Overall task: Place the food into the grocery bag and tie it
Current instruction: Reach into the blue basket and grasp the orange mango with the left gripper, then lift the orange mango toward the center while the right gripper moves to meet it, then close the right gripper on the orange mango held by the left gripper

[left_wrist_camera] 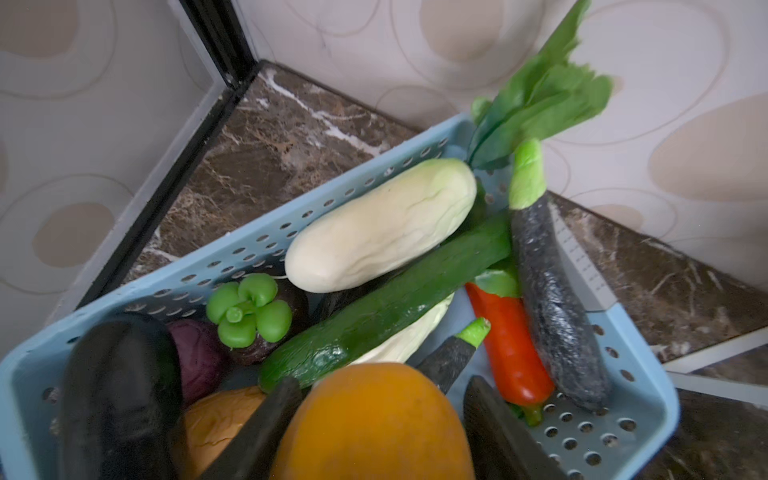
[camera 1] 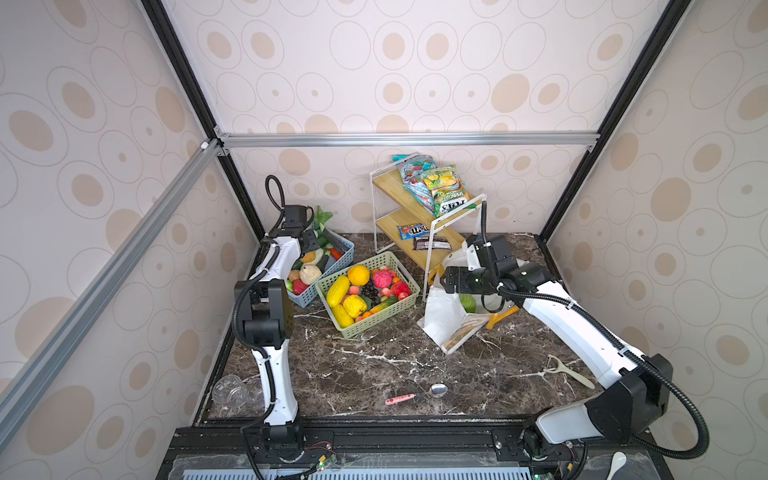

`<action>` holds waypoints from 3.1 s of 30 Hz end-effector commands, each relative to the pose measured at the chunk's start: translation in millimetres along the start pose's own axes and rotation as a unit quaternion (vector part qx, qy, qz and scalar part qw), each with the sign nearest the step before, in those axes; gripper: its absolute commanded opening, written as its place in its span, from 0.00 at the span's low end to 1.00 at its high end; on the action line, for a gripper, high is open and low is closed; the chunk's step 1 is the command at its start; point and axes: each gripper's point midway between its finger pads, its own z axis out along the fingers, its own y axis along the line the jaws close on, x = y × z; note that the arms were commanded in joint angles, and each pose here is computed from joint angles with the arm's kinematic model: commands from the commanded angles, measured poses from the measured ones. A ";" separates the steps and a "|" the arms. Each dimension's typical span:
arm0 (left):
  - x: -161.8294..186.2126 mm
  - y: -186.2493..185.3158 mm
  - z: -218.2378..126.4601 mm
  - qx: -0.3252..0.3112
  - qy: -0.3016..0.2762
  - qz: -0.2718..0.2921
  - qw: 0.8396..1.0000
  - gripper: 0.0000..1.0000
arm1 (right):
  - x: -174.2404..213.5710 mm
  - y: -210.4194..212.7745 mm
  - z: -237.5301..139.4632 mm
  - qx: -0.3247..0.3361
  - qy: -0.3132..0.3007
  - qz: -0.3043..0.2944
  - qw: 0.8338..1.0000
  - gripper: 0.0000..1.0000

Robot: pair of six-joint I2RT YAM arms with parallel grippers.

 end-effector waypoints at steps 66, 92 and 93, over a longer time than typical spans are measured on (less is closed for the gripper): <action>155.8 -152.9 -214.9 0.446 0.161 -0.128 0.871 0.64 | 20.8 200.4 83.5 -0.221 -0.122 -0.131 0.959 0.91; 165.2 -159.3 -230.1 0.467 0.180 -0.131 0.856 0.64 | 22.4 215.6 96.9 -0.247 -0.120 -0.117 0.954 0.81; 165.5 -159.7 -230.6 0.468 0.181 -0.130 0.855 0.64 | 22.4 216.0 96.8 -0.249 -0.121 -0.116 0.954 0.80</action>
